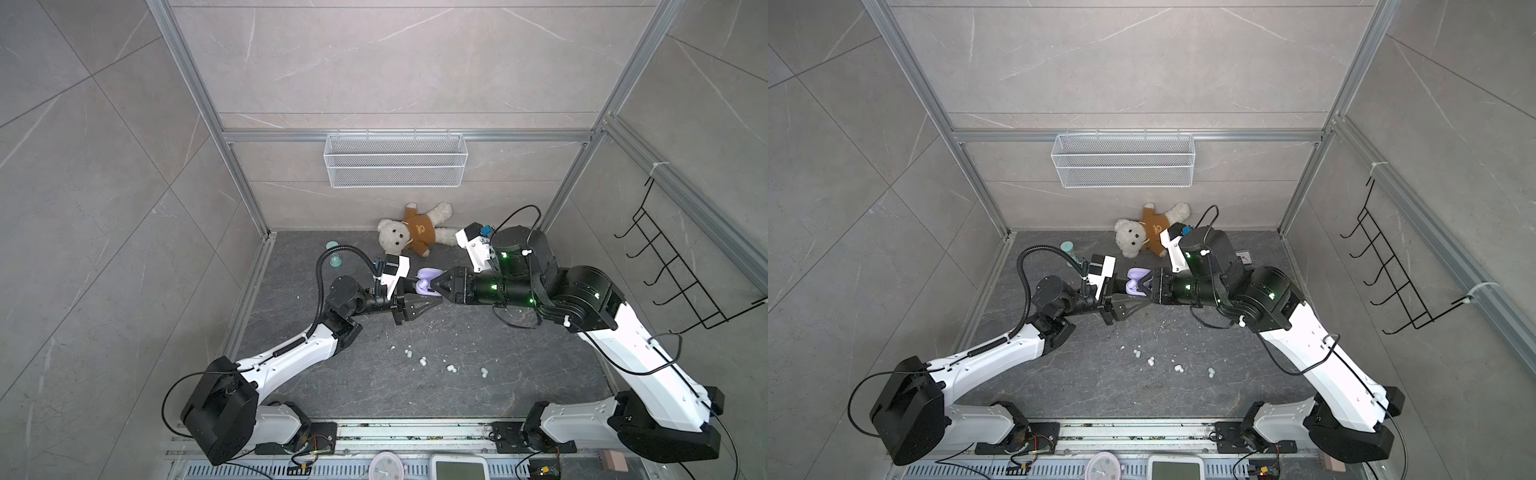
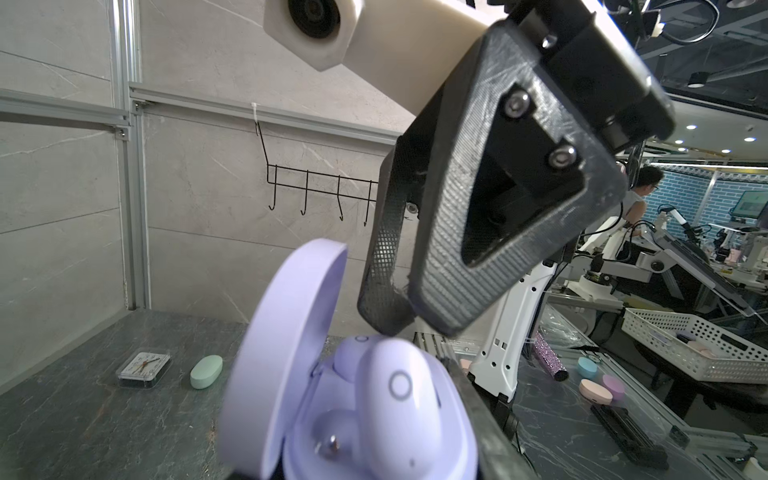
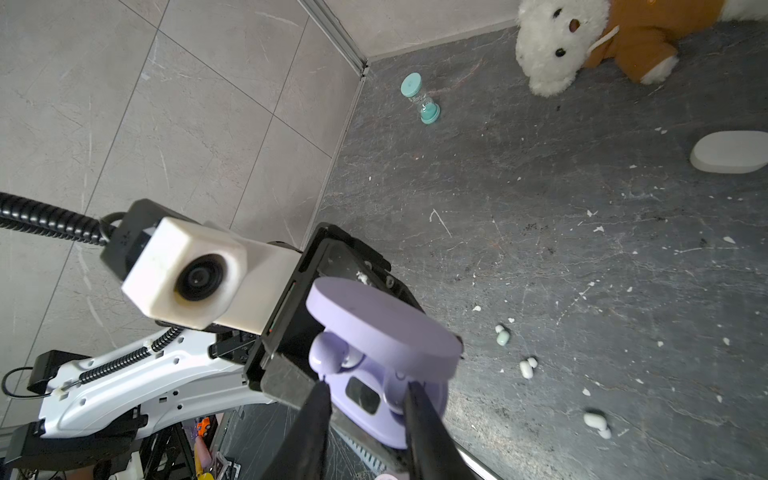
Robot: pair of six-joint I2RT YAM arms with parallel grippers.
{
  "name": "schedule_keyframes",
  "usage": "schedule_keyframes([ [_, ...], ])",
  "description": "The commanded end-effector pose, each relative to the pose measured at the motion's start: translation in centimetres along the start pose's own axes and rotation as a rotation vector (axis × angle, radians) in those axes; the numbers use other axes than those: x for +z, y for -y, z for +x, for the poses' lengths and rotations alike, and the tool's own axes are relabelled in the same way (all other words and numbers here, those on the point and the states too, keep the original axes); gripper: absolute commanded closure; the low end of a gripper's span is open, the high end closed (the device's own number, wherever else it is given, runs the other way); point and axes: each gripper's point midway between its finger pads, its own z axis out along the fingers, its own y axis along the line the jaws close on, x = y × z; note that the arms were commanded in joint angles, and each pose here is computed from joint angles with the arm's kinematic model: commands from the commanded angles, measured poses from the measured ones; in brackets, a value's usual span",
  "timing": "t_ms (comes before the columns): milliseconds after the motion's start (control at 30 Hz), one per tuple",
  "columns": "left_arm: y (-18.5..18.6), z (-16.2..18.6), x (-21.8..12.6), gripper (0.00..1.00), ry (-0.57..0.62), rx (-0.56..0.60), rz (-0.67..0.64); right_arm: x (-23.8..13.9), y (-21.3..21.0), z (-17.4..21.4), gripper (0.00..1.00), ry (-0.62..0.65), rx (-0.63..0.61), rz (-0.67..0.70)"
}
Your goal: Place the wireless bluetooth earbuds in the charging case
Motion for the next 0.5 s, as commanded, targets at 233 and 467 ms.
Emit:
schedule_keyframes([
  [233, 0.2, -1.7, 0.1, 0.86, 0.042, 0.106, -0.016, 0.6, -0.3, 0.1, 0.66, -0.009, -0.033, 0.016],
  [467, -0.7, -0.9, 0.2, 0.86, 0.022, 0.109, -0.058, 0.6, 0.1, 0.4, 0.65, -0.006, -0.045, 0.050],
])
